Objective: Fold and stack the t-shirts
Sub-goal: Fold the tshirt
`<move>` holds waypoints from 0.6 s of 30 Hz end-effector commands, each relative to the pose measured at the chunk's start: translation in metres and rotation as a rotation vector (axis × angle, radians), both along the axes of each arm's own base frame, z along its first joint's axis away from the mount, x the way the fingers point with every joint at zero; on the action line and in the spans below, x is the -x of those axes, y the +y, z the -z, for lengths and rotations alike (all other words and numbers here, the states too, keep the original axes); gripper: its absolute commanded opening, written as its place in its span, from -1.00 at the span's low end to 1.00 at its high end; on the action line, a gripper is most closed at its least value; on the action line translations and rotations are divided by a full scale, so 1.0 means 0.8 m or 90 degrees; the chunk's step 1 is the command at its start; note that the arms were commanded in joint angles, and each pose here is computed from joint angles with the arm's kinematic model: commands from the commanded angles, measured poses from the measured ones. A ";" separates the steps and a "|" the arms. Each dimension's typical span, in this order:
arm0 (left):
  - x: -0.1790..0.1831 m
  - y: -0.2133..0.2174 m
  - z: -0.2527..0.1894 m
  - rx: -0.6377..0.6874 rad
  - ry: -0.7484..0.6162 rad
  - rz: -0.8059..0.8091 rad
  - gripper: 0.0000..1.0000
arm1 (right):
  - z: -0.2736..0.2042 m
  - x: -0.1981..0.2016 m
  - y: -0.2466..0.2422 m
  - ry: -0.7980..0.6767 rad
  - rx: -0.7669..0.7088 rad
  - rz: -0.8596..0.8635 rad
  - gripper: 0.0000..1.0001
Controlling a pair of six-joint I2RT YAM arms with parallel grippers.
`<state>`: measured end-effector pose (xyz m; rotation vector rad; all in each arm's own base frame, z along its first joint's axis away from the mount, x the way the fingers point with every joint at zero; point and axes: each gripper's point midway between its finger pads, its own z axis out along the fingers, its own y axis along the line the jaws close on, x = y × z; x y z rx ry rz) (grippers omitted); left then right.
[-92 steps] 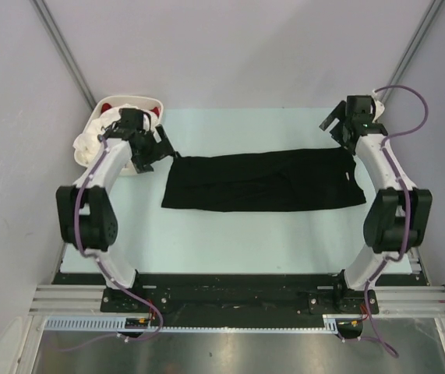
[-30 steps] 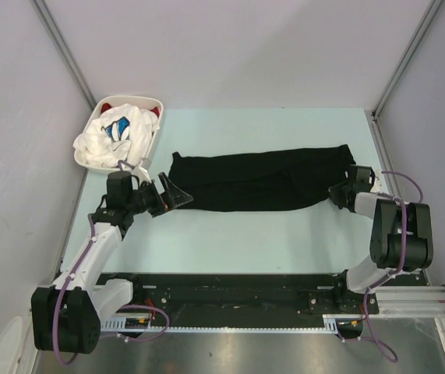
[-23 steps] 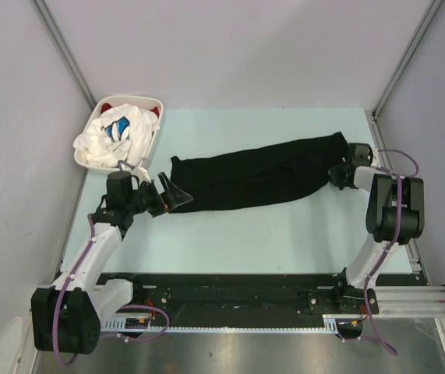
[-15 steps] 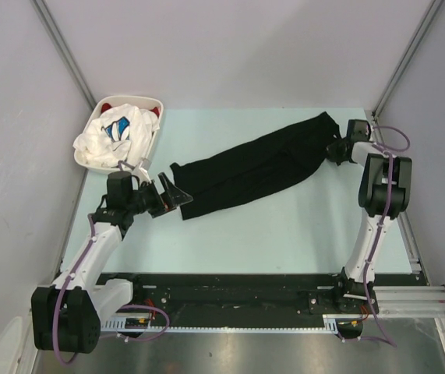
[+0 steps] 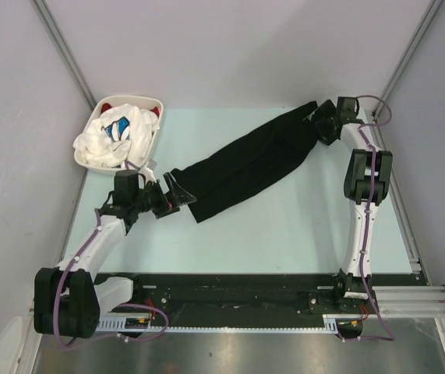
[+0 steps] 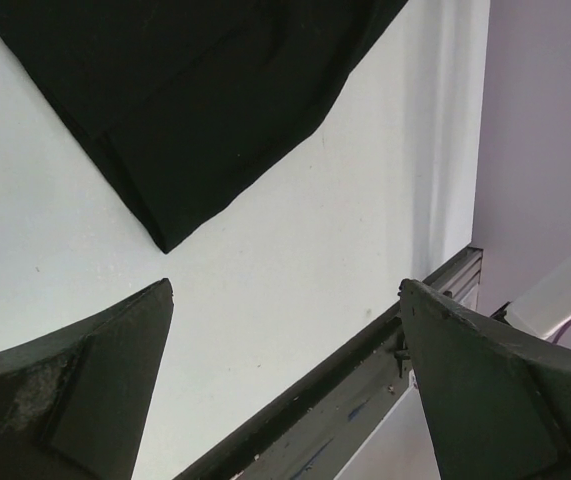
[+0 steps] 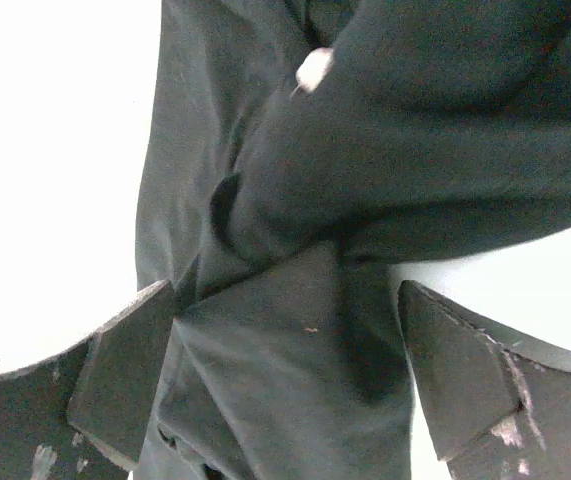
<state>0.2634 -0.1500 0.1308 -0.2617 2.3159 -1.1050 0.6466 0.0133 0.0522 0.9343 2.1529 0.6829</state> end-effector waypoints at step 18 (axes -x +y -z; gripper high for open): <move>-0.004 0.012 -0.037 -0.038 -0.064 -0.036 1.00 | -0.114 0.327 0.197 0.036 0.018 -0.132 0.99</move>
